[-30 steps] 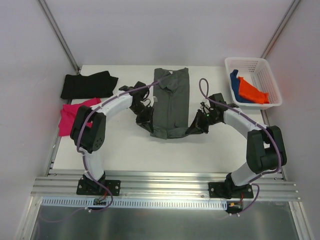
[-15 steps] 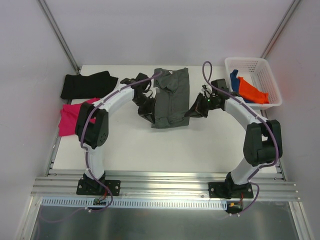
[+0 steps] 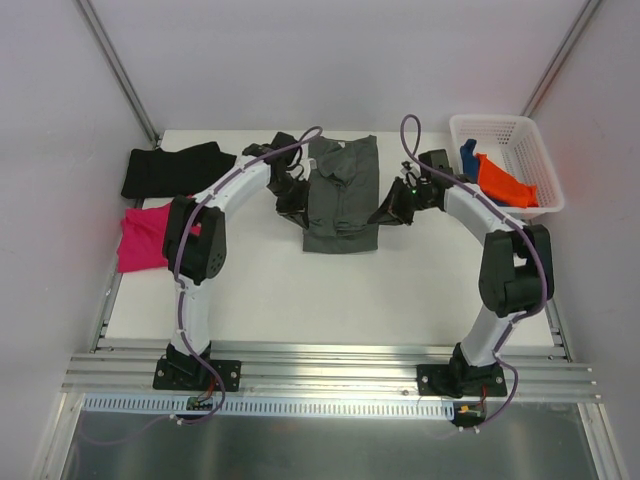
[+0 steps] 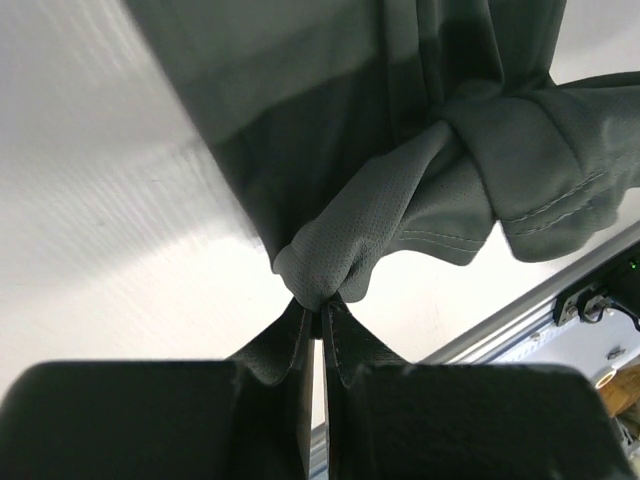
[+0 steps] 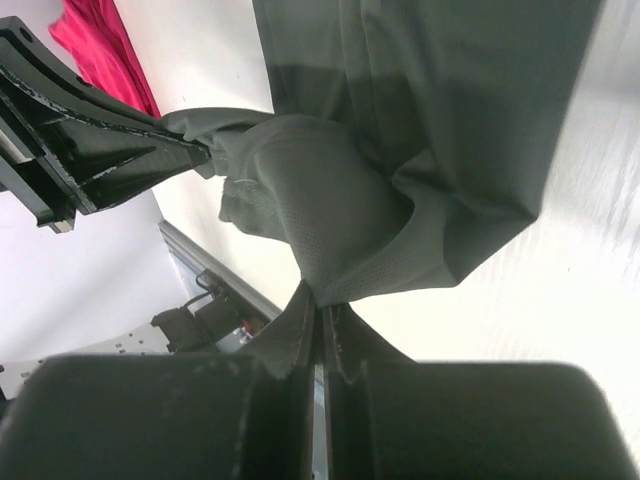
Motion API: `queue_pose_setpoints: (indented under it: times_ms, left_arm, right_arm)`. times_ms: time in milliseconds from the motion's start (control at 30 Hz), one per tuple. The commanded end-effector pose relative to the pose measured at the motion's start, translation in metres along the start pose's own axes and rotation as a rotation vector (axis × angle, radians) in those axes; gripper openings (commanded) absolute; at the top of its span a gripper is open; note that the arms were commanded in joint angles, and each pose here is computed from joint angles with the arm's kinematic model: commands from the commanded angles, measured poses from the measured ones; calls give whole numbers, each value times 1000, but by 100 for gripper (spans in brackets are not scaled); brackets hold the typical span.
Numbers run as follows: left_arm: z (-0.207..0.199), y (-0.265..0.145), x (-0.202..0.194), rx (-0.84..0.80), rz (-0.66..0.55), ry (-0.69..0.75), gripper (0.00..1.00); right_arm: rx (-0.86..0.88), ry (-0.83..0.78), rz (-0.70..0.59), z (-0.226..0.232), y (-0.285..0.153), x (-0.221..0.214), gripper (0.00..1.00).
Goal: Fold and stack the t-shirts
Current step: Fold the folded rectangular tshirt in 1/3 of the way
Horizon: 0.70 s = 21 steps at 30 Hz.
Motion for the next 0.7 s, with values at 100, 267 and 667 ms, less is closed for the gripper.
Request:
queue_pose_setpoints:
  times_ms: [100,267,667]
  left_arm:
    - [14,-15,33,58,-90,55,0]
    - [17,-16,56,73,-141,88,0]
    - [48,2,83,151,-181,112,0]
  right_arm:
    - [48,-99,-87,25,-5,34,0]
    - [54,-136,-118,35,-1,52,0]
    - [35,-195,-160,36,21,91,0]
Point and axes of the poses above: each gripper's point midway between its finger pads, its own y axis out along the fingers, its own z axis along the line the jaws close on, x = y × z, the point moved 3 cm from there along -y, back along the fingers, and after that the axes turned 15 degrees about y, right-handed, at the moved point
